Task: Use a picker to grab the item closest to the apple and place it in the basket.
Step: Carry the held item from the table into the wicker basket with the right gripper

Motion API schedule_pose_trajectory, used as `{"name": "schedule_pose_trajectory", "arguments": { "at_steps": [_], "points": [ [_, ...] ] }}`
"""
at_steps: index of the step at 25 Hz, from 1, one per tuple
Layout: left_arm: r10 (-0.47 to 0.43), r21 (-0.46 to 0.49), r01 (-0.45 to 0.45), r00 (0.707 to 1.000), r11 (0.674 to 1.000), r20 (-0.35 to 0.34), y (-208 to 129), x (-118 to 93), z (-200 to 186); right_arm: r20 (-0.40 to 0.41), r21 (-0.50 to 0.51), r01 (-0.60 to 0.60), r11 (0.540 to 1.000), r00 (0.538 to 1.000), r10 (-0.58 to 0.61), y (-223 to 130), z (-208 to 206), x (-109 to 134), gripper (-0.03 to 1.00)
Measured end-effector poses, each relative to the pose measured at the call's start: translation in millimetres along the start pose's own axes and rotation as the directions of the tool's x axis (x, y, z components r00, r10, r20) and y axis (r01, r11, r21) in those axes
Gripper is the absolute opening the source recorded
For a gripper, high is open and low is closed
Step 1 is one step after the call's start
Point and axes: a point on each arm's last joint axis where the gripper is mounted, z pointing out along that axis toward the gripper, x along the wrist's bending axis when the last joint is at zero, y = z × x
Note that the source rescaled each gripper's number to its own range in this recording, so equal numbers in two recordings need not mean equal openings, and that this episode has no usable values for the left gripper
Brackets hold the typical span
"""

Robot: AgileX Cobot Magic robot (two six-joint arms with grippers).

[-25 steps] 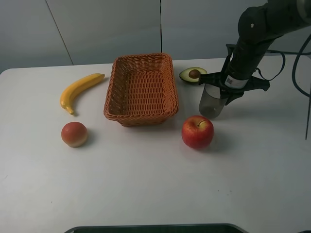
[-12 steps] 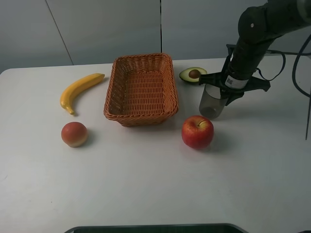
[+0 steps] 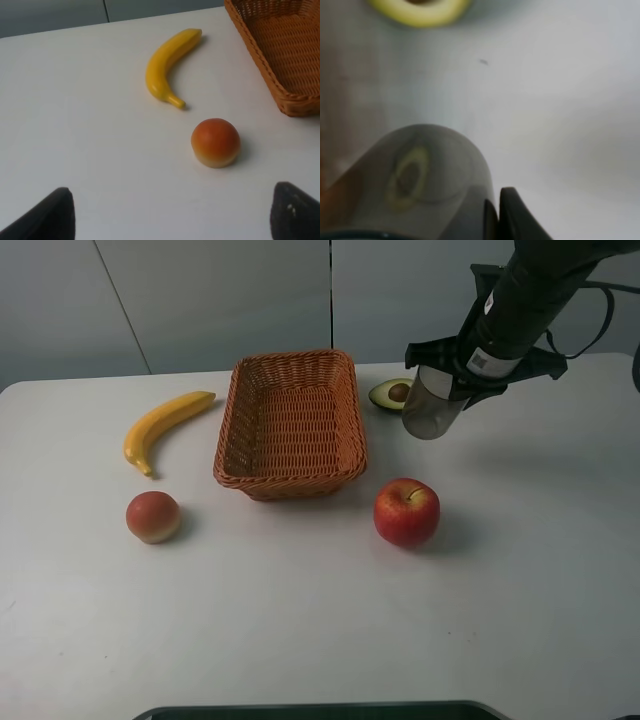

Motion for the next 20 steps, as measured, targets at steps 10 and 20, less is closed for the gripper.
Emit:
{"name": "schedule_pose_trajectory", "arguments": {
  "at_steps": [10,20],
  "points": [
    [0.000,0.000,0.000,1.000,1.000,0.000,0,0,0,-0.108,-0.139,0.163,0.977,0.978,-0.178,19,-45,71,0.00],
    [0.002,0.000,-0.002,1.000,1.000,0.000,0,0,0,-0.118,-0.161,0.252,0.954,0.955,-0.272,36,-5,126,0.00]
  ]
}}
